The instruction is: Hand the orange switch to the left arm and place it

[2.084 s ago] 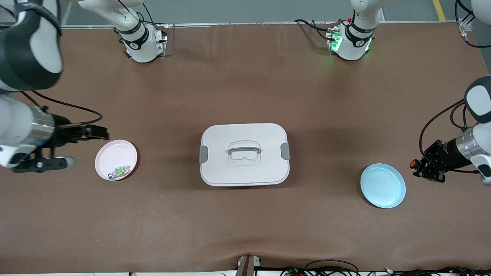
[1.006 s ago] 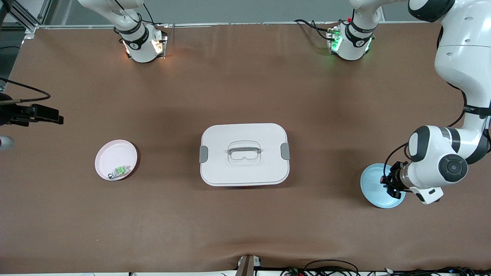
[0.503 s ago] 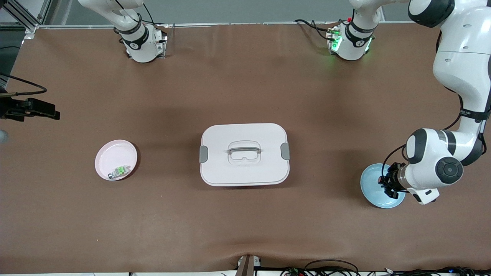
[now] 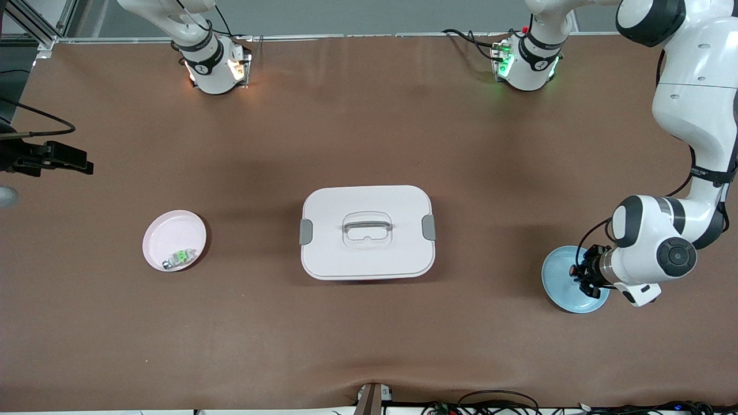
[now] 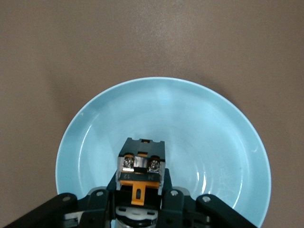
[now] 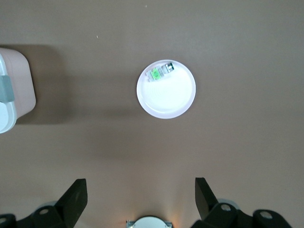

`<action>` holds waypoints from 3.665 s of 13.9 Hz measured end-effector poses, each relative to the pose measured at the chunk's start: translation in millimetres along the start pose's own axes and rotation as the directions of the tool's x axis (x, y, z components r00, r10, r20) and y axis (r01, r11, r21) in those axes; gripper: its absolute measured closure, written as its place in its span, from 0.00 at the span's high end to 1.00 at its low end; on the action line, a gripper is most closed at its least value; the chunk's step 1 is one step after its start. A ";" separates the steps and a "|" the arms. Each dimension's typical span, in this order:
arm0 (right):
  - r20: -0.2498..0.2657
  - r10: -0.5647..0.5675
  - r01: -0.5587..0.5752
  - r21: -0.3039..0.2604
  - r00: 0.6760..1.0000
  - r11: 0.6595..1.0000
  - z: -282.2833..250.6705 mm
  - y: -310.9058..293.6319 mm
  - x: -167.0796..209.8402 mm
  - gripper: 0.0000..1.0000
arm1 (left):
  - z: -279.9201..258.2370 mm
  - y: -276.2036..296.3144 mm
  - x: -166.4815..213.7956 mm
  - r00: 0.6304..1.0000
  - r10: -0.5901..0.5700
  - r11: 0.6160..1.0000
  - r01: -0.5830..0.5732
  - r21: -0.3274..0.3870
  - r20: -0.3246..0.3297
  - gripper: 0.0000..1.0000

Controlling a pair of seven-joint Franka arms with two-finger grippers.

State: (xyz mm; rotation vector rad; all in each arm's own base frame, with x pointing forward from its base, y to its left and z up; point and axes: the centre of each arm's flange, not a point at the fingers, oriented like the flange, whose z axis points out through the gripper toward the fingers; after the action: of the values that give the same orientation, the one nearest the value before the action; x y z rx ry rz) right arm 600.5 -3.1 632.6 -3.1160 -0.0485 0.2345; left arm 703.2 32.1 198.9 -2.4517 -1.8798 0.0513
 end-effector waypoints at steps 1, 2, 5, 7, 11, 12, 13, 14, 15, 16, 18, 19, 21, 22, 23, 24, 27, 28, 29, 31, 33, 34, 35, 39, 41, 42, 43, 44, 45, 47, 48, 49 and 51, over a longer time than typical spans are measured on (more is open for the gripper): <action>-0.016 0.000 0.000 0.000 1.000 1.000 -0.2 -0.1 -4.7 1.00 | 2.4 -1.1 0.3 1.000 -0.001 1.000 0.001 -0.002 0.001 0.35; -0.029 0.000 0.000 0.001 1.000 1.000 -0.2 -0.2 -11.6 1.00 | 5.4 -2.3 -0.7 1.000 0.001 1.000 -0.001 -0.002 0.003 0.35; -0.033 0.001 -0.001 0.002 0.999 1.000 3.7 0.0 -19.9 1.00 | 8.4 -2.8 -2.6 1.000 0.003 1.000 -0.003 -0.008 0.005 0.35; -0.031 0.013 -0.013 0.003 0.999 1.000 5.5 3.7 -21.8 1.00 | 9.5 -3.3 -3.1 1.000 0.004 1.000 -0.004 -0.006 0.005 0.35; -0.030 0.036 -0.036 0.008 0.999 0.999 9.2 16.5 -23.9 1.00 | 9.5 -3.0 -4.2 1.000 0.008 1.000 -0.008 -0.008 0.006 0.57; -0.038 0.037 -0.036 0.008 0.999 0.999 9.6 17.0 -24.5 1.00 | 9.0 -2.3 -5.2 1.000 0.009 1.000 -0.009 -0.011 0.006 0.66; -0.047 0.037 -0.036 0.008 0.998 0.999 9.5 16.9 -25.6 1.00 | 8.0 -1.4 -6.2 1.000 0.011 1.000 -0.011 -0.015 0.006 0.77; -0.053 0.038 -0.037 0.008 0.998 0.999 8.5 17.2 -27.5 1.00 | 6.6 -0.3 -6.8 1.000 0.012 1.000 -0.011 -0.019 0.006 0.85; -0.062 0.041 -0.040 0.009 0.997 0.999 6.5 18.5 -29.4 1.00 | 5.1 0.8 -7.1 1.000 0.012 1.000 -0.012 -0.023 0.005 0.97; -0.078 0.045 -0.045 0.010 0.996 0.999 2.9 20.6 -31.1 1.00 | 3.7 1.7 -7.2 1.000 0.012 1.000 -0.012 -0.026 0.004 1.00; -0.111 0.051 -0.050 0.012 0.992 0.999 -7.5 23.3 -36.6 1.00 | -1.2 3.2 -5.2 1.000 0.010 0.999 -0.010 -0.034 0.000 1.00; -0.122 0.051 -0.050 0.013 0.991 0.999 -12.5 23.5 -40.4 1.00 | -4.6 3.8 -3.8 1.000 0.011 0.999 -0.011 -0.040 -0.003 1.00; -0.139 0.052 -0.051 0.013 0.989 0.999 -19.9 23.5 -46.2 1.00 | -12.4 5.4 -1.5 1.000 0.020 0.998 -0.021 -0.051 -0.012 1.00; -0.146 0.052 -0.051 0.013 0.988 0.999 -21.8 23.6 -47.2 1.00 | -17.2 6.9 -0.2 0.999 0.029 0.998 -0.030 -0.059 -0.017 1.00; -0.152 0.053 -0.051 0.013 0.987 0.999 -22.5 23.9 -47.0 1.00 | -21.7 8.6 1.2 0.999 0.038 0.997 -0.039 -0.067 -0.021 1.00; -0.154 0.053 -0.052 0.013 0.987 0.999 -22.2 24.2 -46.5 1.00 | -25.7 10.0 2.6 0.999 0.044 0.996 -0.045 -0.074 -0.025 1.00; -0.154 0.055 -0.053 0.013 0.987 0.998 -19.9 24.9 -45.4 1.00 | -36.2 13.7 3.6 0.996 0.077 0.993 -0.080 -0.090 -0.037 1.00; -0.155 0.055 -0.053 0.013 0.986 0.998 -19.2 24.9 -44.9 1.00 | -39.0 14.4 3.3 0.995 0.094 0.991 -0.097 -0.093 -0.040 1.00; -0.156 0.055 -0.053 0.013 0.986 0.998 -18.8 25.0 -44.5 1.00 | -43.2 15.2 3.6 0.993 0.113 0.988 -0.117 -0.098 -0.046 1.00; -0.156 0.055 -0.053 0.013 0.986 0.998 -18.3 25.0 -44.3 1.00 | -57.0 15.4 6.3 0.986 0.152 0.981 -0.159 -0.109 -0.066 1.00; -0.156 0.055 -0.053 0.013 0.986 0.998 -18.0 25.1 -44.1 1.00 | -69.5 11.3 14.3 0.971 0.214 0.970 -0.225 -0.094 -0.109 1.00; -0.157 0.055 -0.054 0.013 0.986 0.998 -17.9 25.1 -44.0 1.00 | -72.8 8.0 16.4 0.963 0.240 0.965 -0.251 -0.079 -0.124 1.00; -0.157 0.055 -0.054 0.013 0.986 0.998 -17.8 25.2 -44.0 1.00 | -75.1 5.1 16.3 0.956 0.264 0.959 -0.274 -0.070 -0.127 1.00; -0.156 0.067 -0.065 0.015 0.986 0.998 -17.3 31.3 -44.4 1.00 | -88.1 -9.6 21.3 0.896 0.421 0.903 -0.429 -0.032 -0.141 1.00; -0.155 0.069 -0.067 0.015 0.985 0.998 -16.9 32.6 -44.5 1.00 | -97.2 -18.3 26.0 0.852 0.498 0.864 -0.504 0.000 -0.162 1.00; -0.155 0.069 -0.067 0.015 0.985 0.998 -16.8 32.6 -44.4 1.00 | -102.0 -21.6 24.5 0.830 0.529 0.845 -0.535 0.019 -0.174 1.00; -0.155 0.069 -0.067 0.016 0.985 0.998 -16.8 32.6 -44.4 1.00 | -107.7 -23.8 20.7 0.808 0.560 0.825 -0.564 0.033 -0.184 1.00; -0.156 0.069 -0.067 0.018 0.985 0.998 -16.8 32.4 -44.3 1.00 | -113.4 -25.7 16.8 0.785 0.590 0.804 -0.594 0.043 -0.190 1.00; -0.157 0.069 -0.066 0.020 0.985 0.998 -17.0 32.2 -44.3 1.00 | -119.3 -28.3 15.0 0.763 0.617 0.783 -0.620 0.050 -0.194 1.00; -0.158 0.069 -0.066 0.021 0.985 0.998 -17.2 31.9 -44.1 1.00 | -129.0 -38.5 20.3 0.702 0.685 0.724 -0.686 0.074 -0.194 1.00; -0.159 0.069 -0.066 0.021 0.985 0.998 -17.3 31.9 -44.1 1.00 | -133.5 -46.5 27.1 0.657 0.730 0.679 -0.728 0.093 -0.190 1.00; -0.160 0.069 -0.066 0.022 0.985 0.998 -17.5 31.9 -44.2 1.00 | -138.4 -54.8 34.6 0.621 0.762 0.644 -0.758 0.108 -0.186 1.00; -0.160 0.068 -0.066 0.022 0.985 0.998 -17.6 31.8 -44.2 1.00 | -149.9 -68.9 44.0 0.597 0.781 0.619 -0.778 0.105 -0.183 1.00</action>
State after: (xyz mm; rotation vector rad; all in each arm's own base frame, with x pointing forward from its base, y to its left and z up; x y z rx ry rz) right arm 560.4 -36.6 656.0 -3.1107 0.0603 -0.0164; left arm 656.9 89.3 353.0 -2.9080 -0.5792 -0.1592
